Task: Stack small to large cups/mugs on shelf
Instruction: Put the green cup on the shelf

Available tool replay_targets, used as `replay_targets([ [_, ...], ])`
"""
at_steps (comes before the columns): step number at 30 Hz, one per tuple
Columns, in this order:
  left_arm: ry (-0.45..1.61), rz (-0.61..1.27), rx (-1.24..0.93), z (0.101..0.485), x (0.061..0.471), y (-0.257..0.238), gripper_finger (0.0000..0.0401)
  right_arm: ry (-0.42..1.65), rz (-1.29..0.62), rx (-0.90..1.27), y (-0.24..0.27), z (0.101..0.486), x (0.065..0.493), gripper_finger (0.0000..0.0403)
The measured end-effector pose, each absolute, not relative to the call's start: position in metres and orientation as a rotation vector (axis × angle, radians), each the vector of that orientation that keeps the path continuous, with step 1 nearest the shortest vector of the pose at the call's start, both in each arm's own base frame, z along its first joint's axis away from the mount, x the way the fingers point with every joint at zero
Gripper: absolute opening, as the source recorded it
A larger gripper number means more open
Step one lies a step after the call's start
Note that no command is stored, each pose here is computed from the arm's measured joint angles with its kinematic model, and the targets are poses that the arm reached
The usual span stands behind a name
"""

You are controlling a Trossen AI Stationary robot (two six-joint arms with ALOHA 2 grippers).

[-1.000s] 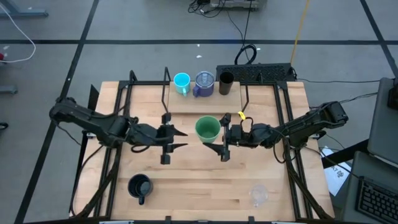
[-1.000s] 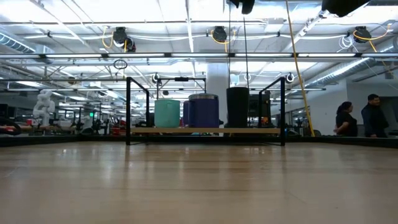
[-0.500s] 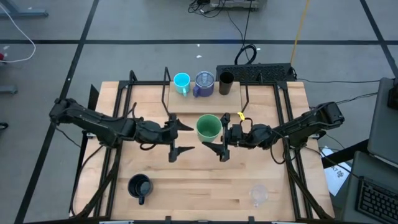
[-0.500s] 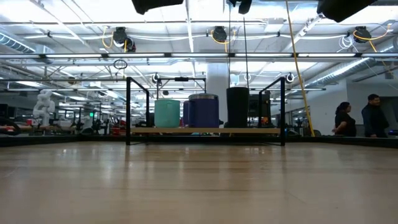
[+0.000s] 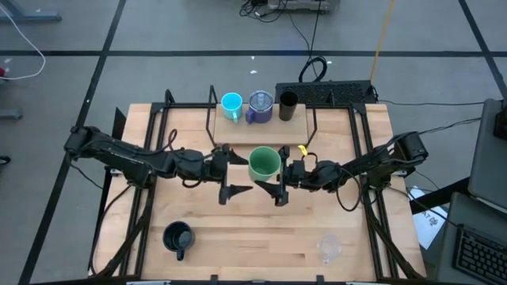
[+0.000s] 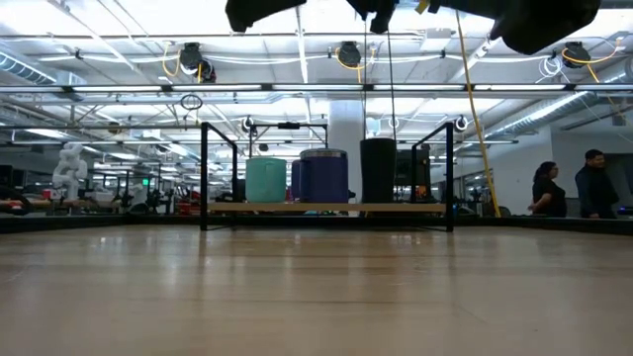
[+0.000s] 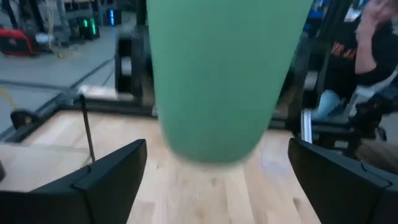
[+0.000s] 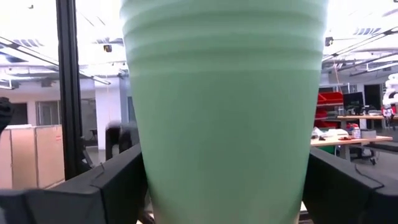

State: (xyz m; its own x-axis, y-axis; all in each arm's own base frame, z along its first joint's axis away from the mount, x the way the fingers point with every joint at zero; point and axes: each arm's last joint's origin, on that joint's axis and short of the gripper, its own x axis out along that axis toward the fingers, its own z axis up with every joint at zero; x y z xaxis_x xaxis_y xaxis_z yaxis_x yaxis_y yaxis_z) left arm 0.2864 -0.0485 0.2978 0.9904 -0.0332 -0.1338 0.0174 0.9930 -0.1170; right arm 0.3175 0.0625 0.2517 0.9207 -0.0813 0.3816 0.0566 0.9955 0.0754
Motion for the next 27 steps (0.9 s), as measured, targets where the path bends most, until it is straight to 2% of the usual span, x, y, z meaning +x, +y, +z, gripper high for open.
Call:
replay_targets([
  [17,0.088,-0.074,-0.126,0.284,0.31,-0.033,0.0399,-0.381,-0.077,0.077,0.059,0.249,0.32,0.0336],
  [27,0.059,-0.072,-0.096,0.286,0.311,-0.031,0.0391,-0.372,-0.076,0.082,0.06,0.248,0.32,0.0336],
])
